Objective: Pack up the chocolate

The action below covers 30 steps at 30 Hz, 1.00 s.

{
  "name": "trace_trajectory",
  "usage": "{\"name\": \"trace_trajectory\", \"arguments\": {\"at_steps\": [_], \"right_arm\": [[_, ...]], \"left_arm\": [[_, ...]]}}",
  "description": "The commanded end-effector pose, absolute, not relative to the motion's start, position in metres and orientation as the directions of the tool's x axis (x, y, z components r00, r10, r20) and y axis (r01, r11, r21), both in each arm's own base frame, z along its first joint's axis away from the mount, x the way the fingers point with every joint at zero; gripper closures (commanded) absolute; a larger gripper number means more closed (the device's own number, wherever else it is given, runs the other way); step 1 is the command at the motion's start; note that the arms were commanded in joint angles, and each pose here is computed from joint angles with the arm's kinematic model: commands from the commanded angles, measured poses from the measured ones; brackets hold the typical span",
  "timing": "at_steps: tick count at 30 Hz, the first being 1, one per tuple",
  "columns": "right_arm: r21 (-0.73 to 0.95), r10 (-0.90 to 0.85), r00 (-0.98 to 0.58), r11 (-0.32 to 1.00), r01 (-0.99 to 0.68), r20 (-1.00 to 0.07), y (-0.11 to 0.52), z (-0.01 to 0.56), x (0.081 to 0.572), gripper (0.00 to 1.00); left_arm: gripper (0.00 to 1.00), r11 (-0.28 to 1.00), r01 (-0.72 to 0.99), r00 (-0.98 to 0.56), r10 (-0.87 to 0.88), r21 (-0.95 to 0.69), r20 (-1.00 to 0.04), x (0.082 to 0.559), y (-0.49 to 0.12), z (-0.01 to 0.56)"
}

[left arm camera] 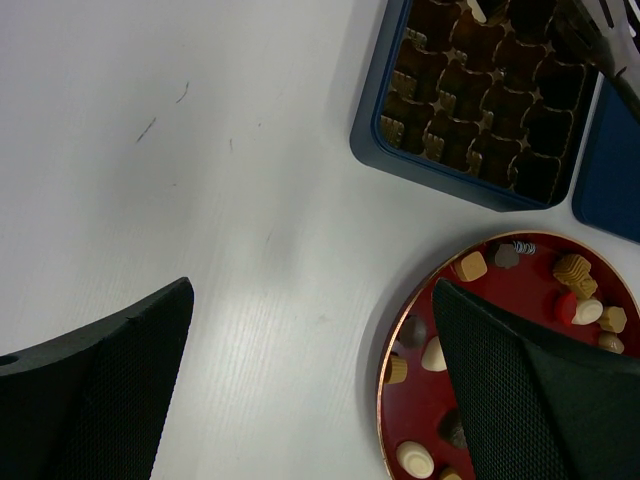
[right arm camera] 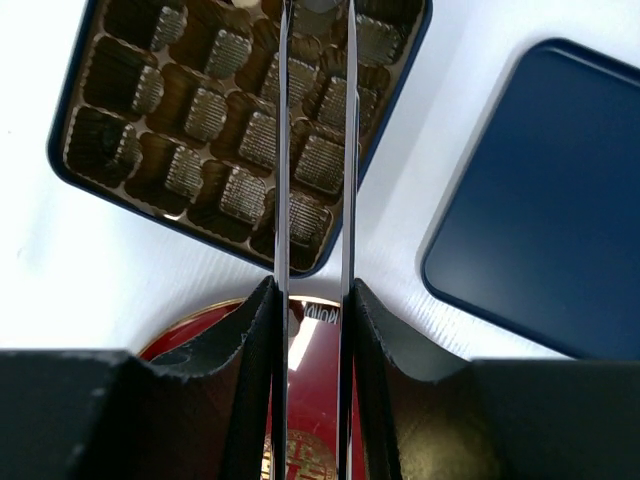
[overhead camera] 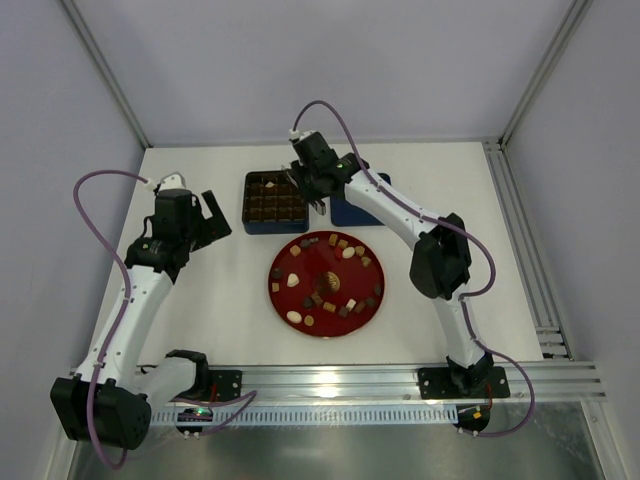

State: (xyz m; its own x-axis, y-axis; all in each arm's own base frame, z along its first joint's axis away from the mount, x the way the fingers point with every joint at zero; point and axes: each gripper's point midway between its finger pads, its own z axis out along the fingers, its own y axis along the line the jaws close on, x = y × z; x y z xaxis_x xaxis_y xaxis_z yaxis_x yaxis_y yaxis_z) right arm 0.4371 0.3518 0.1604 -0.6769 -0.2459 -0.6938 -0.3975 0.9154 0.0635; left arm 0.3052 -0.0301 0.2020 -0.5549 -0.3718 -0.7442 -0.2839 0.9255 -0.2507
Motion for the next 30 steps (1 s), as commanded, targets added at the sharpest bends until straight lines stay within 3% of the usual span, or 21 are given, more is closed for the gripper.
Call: {"name": "trace_trajectory", "arguments": {"at_steps": [1, 30], "right_arm": [[0.115, -0.177, -0.575, 0.893, -0.435, -0.799, 0.374, 0.21, 0.454, 0.69], [0.106, -0.209, -0.62, 0.896, -0.431, -0.757, 0.38, 0.174, 0.45, 0.68]], "left_arm": [[0.0, 0.924, -0.29, -0.533, -0.374, -0.252, -0.759, 0.309, -0.027, 0.207], [0.0, 0.924, -0.286, -0.536, -0.374, -0.254, -0.757, 0.309, -0.028, 0.206]]}}
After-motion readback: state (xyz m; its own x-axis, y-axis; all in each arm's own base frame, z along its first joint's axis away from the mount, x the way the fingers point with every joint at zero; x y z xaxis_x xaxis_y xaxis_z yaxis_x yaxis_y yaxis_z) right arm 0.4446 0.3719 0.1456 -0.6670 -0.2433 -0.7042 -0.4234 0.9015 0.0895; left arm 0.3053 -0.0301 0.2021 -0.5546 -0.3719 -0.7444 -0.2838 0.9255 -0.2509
